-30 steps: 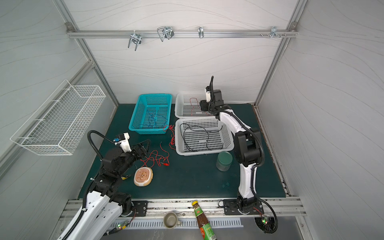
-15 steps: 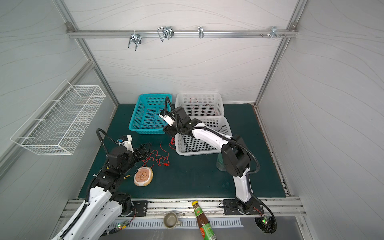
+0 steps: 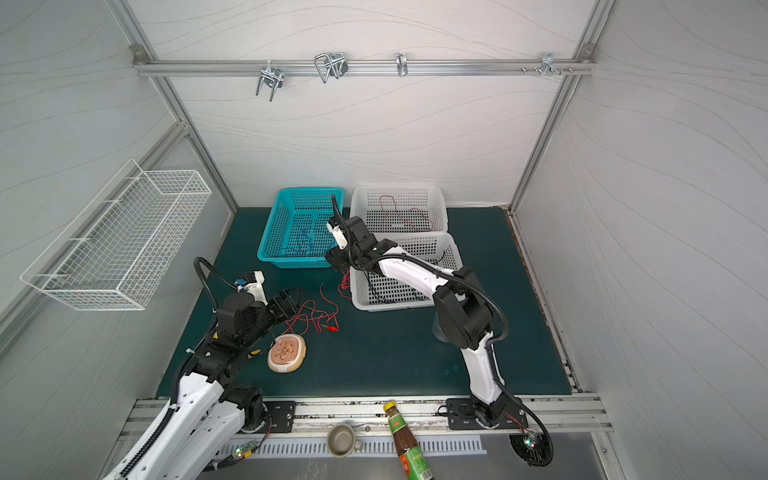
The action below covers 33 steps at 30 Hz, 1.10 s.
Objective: Untangle the cables
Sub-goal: 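Move the right gripper back down to the red tangle near the teal basket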
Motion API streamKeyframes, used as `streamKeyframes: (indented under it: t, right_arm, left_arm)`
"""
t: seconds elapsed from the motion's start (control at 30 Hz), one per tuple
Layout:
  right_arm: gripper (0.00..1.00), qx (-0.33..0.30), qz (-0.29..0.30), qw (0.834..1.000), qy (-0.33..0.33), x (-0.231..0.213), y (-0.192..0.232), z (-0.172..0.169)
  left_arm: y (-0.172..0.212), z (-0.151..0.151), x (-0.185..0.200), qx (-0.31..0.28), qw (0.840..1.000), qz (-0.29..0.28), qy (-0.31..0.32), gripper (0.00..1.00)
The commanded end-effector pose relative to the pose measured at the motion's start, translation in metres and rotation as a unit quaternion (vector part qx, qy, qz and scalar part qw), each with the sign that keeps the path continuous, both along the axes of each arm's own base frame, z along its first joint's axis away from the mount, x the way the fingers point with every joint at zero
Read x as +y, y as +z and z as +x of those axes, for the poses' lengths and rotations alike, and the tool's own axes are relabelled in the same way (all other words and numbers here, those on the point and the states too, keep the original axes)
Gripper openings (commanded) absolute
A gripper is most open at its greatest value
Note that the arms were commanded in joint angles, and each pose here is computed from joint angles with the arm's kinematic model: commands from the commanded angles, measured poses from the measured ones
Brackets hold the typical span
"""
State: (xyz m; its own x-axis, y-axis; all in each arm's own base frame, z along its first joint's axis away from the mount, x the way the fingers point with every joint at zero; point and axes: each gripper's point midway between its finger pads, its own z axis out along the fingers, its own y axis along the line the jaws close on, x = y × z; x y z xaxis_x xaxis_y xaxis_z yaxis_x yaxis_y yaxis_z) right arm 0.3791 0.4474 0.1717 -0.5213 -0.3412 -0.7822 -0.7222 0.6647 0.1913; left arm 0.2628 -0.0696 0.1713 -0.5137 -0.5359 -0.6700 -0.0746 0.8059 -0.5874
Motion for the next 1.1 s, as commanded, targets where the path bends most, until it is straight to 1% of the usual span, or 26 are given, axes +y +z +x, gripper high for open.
streamKeyframes:
  t: [0.0,0.1,0.33,0.53,0.77,0.8,0.93,1.07]
  right_arm:
    - [0.69,0.009,0.034,0.998,-0.043,0.01,0.008,0.013]
    - [0.69,0.015,0.036,0.998,-0.05,0.014,0.003,0.018]
    - [0.65,0.034,0.037,0.997,-0.061,0.022,-0.013,0.025]
    - [0.64,0.038,0.037,0.996,-0.079,0.024,-0.027,0.031]
    - [0.63,0.049,0.039,0.995,-0.074,0.03,-0.04,0.032]
    - [0.63,0.05,0.042,0.995,-0.07,0.032,-0.04,0.03]
    - [0.54,0.052,0.049,0.996,-0.062,0.033,-0.041,0.027]
    - [0.43,0.048,0.057,0.995,-0.061,0.03,-0.036,0.025]
  left_arm:
    - [0.012,0.003,0.002,-0.022,1.0,-0.003,0.006,0.8]
    - [0.013,0.002,0.003,-0.024,1.0,-0.002,0.007,0.8]
    - [0.012,0.0,0.004,-0.026,1.0,-0.001,0.009,0.8]
    - [0.012,0.001,0.003,-0.023,1.0,0.0,0.008,0.8]
    - [0.012,0.001,0.003,-0.023,1.0,0.001,0.007,0.8]
    - [0.012,0.001,0.003,-0.023,1.0,0.001,0.008,0.8]
    - [0.011,0.001,0.004,-0.022,1.0,0.002,0.008,0.8]
    - [0.011,0.002,0.003,-0.021,1.0,0.003,0.007,0.8]
